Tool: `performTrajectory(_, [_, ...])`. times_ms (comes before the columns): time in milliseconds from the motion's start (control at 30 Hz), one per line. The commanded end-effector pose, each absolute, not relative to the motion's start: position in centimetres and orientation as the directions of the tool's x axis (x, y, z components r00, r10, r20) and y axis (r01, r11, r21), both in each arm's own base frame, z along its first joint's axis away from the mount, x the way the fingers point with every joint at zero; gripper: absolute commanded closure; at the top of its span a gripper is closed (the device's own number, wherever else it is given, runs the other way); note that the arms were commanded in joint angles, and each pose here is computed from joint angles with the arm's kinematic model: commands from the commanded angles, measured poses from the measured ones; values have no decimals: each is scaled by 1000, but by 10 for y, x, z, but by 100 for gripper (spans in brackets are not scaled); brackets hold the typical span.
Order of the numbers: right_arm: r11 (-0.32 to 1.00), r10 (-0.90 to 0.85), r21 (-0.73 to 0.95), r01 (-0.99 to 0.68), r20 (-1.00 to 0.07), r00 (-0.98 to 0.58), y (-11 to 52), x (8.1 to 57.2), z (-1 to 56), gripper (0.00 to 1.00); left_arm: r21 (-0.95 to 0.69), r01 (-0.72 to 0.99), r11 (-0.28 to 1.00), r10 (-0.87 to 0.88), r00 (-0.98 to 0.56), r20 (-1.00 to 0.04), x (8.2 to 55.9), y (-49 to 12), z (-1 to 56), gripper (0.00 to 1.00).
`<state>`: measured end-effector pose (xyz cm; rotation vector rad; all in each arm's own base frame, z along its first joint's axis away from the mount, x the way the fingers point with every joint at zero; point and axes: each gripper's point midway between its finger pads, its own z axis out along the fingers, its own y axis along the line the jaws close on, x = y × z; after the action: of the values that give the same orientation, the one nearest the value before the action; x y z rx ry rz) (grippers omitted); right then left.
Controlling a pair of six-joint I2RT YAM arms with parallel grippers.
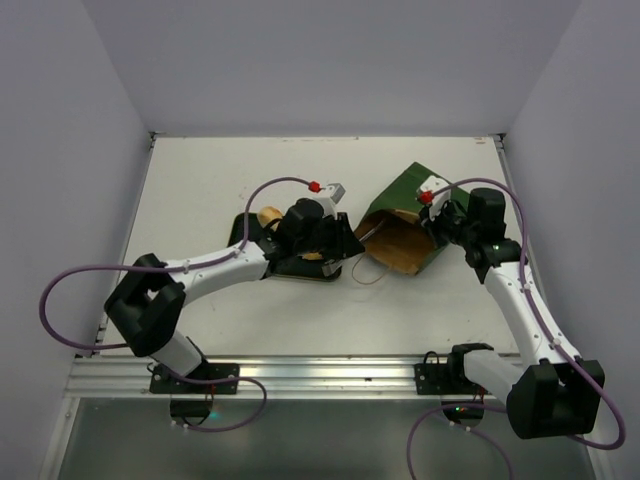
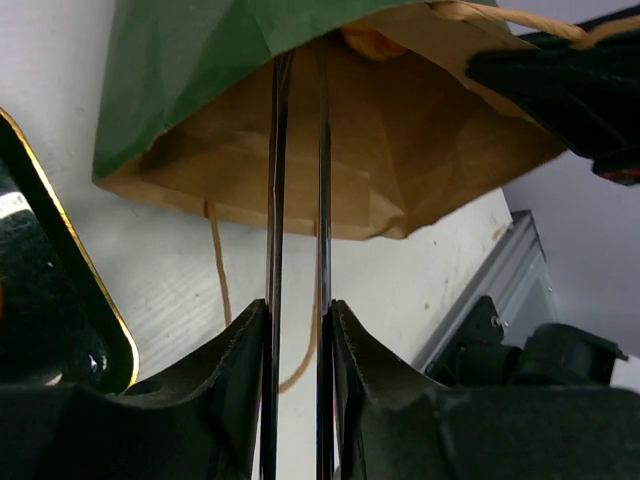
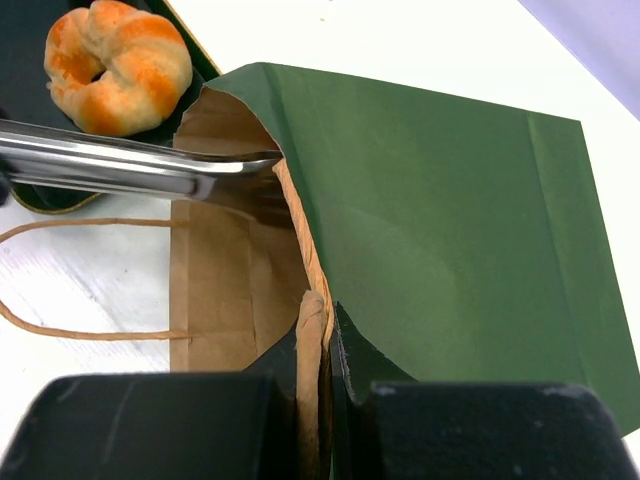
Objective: Take the fake bread out of the paper bag
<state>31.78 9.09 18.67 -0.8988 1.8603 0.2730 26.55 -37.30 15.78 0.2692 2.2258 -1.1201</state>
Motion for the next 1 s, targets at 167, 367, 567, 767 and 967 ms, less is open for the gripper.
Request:
performTrajectory(167, [725,-400,-198,-660,-901,-168,95,329,210,100,-570,407,714,-172,-687,-706,307,-380,164,59])
performTrajectory(367, [742,-386,-189,-643,-905,-179,93,332,212,100,-555,388,735,-177,-680,-711,314,-387,155,57])
performTrajectory(567, [746,-373,-178,-641,-910,-181,94,331,214,100,-556,380,739,-181,-684,-707,319,-399,148,56])
performTrajectory(767, [743,-365,-176,-646,-915,-172,96,330,216,100,-550,345,761,-197,-685,-702,326,-403,137,54])
performTrajectory(967, [742,-367,-176,-646,-914,-172,96,330,214,100,-550,324,770,-213,-682,-700,332,-406,132,52])
